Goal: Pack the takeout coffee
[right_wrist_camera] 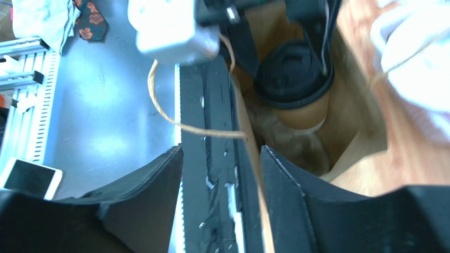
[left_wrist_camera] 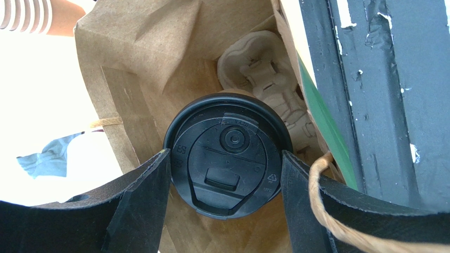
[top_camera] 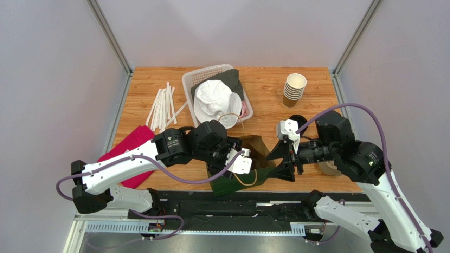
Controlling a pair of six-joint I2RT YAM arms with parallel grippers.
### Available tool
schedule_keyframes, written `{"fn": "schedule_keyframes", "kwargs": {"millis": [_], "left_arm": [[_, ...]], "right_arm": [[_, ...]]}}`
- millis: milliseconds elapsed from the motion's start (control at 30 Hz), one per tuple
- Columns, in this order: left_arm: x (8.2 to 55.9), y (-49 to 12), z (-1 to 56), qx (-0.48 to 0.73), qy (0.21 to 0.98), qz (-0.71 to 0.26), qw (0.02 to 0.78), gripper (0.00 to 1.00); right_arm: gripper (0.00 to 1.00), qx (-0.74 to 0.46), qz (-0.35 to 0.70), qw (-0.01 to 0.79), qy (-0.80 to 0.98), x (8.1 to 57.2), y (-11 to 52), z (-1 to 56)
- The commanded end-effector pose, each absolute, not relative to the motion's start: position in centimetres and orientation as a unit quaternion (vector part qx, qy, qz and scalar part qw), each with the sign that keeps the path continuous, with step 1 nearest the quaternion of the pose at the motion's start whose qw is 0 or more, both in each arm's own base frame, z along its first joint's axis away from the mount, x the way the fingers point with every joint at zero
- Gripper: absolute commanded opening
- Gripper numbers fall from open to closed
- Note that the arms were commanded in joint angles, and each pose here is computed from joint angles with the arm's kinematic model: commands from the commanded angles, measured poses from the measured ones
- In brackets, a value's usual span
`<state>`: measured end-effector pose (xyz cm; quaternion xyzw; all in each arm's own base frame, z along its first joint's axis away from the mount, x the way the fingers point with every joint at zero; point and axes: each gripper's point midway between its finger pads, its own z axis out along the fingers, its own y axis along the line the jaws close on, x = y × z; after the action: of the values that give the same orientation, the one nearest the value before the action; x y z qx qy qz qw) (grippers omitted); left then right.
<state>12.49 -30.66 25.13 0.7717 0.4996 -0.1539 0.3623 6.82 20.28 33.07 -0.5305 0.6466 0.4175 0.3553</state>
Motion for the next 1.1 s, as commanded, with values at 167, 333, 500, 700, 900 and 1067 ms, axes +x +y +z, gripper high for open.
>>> {"fn": "schedule_keyframes", "kwargs": {"millis": [167,333,500,700,900,1067], "left_arm": [[12.3,-30.6,26.3,0.764,0.494,-0.166,0.381,0.37],[12.1,-30.4,26.1,0.766,0.492,-0.168,0.379,0.37],[12.1,-30.1,26.0,0.766,0.492,-0.168,0.378,0.37],[11.6,-29.2,26.3,0.764,0.488,-0.177,0.384,0.37],[11.5,-28.6,26.4,0.76,0.487,-0.18,0.39,0.36],[12.1,-29.5,27.1,0.736,0.512,-0.197,0.397,0.35]], "right_arm": [[0.64,-0.613,0.423,0.403,0.531,4.9,24.1,34.4],[0.61,-0.641,0.424,0.396,0.502,3.1,24.8,33.9],[0.23,-0.659,0.416,0.393,0.487,2.5,25.5,33.3],[0.0,-0.672,0.385,0.386,0.501,2.9,24.6,31.3],[0.0,-0.68,0.375,0.371,0.509,2.6,23.5,29.6],[0.0,-0.713,0.36,0.361,0.482,2.1,23.5,28.3]]}}
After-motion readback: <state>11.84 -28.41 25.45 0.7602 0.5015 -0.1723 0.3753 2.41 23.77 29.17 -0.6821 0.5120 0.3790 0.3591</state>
